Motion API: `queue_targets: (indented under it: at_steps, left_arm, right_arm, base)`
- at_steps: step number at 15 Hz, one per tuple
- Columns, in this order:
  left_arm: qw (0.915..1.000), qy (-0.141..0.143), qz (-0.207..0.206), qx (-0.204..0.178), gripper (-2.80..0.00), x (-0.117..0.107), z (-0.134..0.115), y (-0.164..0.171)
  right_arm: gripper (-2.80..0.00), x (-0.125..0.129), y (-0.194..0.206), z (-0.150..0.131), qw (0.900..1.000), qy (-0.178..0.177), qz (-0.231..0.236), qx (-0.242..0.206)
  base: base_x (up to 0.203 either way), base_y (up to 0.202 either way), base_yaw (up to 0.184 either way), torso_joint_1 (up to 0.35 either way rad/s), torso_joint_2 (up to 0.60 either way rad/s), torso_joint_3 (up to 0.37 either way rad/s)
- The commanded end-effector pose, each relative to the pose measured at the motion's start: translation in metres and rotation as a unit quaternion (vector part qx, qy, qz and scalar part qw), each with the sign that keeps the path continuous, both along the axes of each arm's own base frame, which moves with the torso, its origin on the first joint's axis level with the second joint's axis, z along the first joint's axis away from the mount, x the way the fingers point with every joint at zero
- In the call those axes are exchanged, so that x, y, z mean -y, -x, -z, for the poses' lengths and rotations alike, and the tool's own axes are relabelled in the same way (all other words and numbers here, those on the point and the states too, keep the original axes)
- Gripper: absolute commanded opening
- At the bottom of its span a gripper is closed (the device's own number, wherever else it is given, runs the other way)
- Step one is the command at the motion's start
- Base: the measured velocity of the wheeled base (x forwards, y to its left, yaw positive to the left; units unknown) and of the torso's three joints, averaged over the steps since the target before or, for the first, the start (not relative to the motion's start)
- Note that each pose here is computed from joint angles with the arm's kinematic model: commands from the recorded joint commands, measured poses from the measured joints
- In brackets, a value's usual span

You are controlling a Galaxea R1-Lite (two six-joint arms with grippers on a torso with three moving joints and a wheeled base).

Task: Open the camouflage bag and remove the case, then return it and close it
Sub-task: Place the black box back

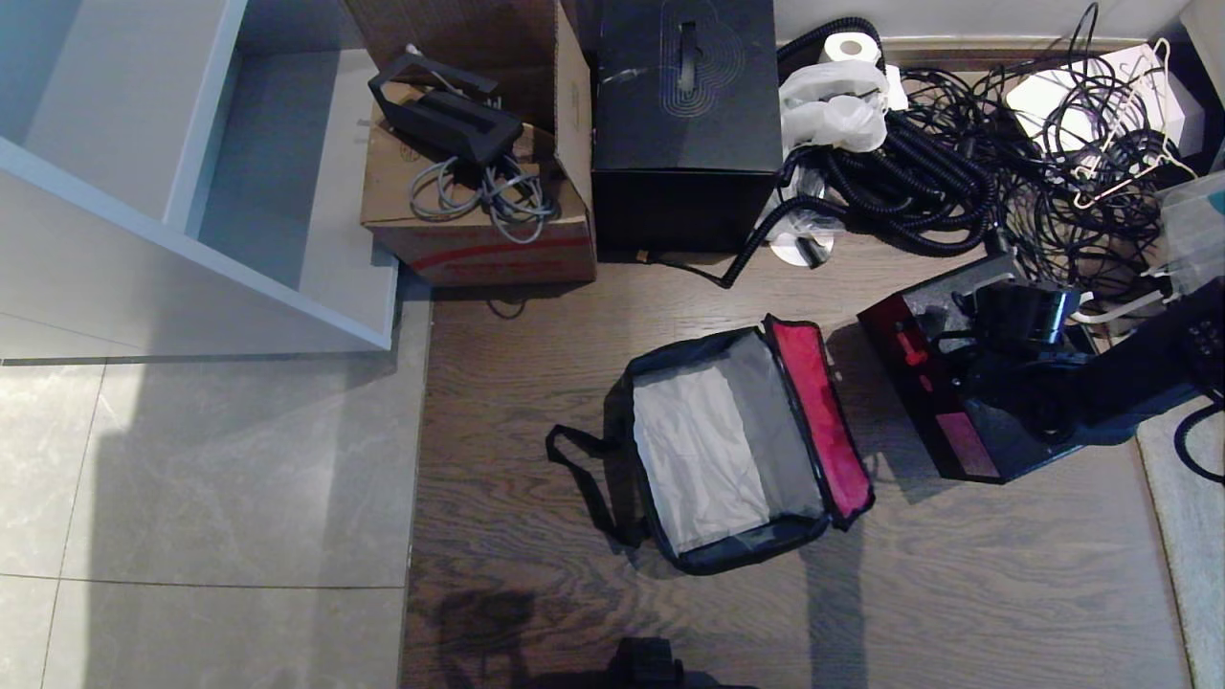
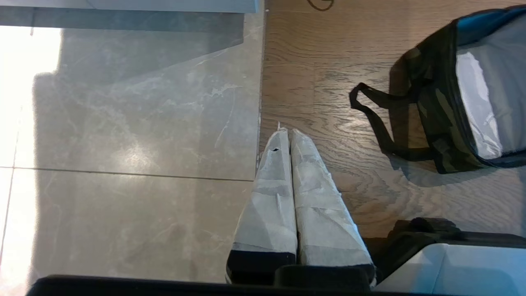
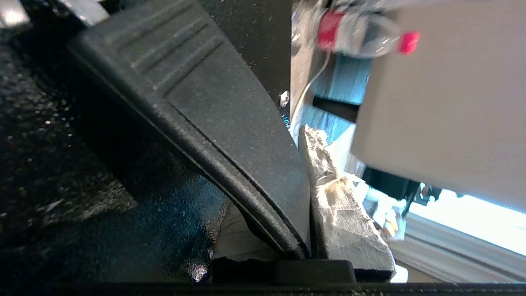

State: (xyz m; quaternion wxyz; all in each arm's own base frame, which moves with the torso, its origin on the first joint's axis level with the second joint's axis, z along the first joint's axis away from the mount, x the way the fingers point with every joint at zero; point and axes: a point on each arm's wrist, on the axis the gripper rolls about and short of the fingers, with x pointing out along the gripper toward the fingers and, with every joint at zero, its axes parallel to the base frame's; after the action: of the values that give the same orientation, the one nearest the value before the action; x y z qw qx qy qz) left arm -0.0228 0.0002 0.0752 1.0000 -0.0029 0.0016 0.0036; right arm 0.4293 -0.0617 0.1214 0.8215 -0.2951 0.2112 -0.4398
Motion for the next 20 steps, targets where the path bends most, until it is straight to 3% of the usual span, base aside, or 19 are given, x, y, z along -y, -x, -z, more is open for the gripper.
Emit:
queue_targets:
  at_steps: [1,6,17,20]
  left_arm:
    - [1.0,0.0,0.0,0.0,-2.8,0.0,0.0,0.0]
    - [1.0,0.0,0.0,0.0,-2.8,0.0,0.0,0.0]
    - [1.0,0.002,0.0,0.0,-2.8,0.0,0.0,0.0]
    - [1.0,0.002,0.0,-0.001,-2.8,0.0,0.0,0.0]
  right_arm:
    - [-2.8,-0.014,0.031,-0.052,0.999,0.006,-0.011,0.049]
    - [-2.8,-0.044,0.062,-0.096,0.993,0.007,-0.071,0.099]
    - [-2.8,-0.044,0.06,-0.097,0.992,0.007,-0.073,0.098]
    - [-2.8,-0.043,0.06,-0.095,0.993,0.007,-0.072,0.096]
  base:
    - [0.0,0.0,0.0,0.0,0.0,0.0]
    - [0.0,0.0,0.0,0.0,0.0,0.0]
    - [0.0,0.0,0.0,0.0,0.0,0.0]
    - [-0.167,0.0,0.001,0.004,0.0,0.002]
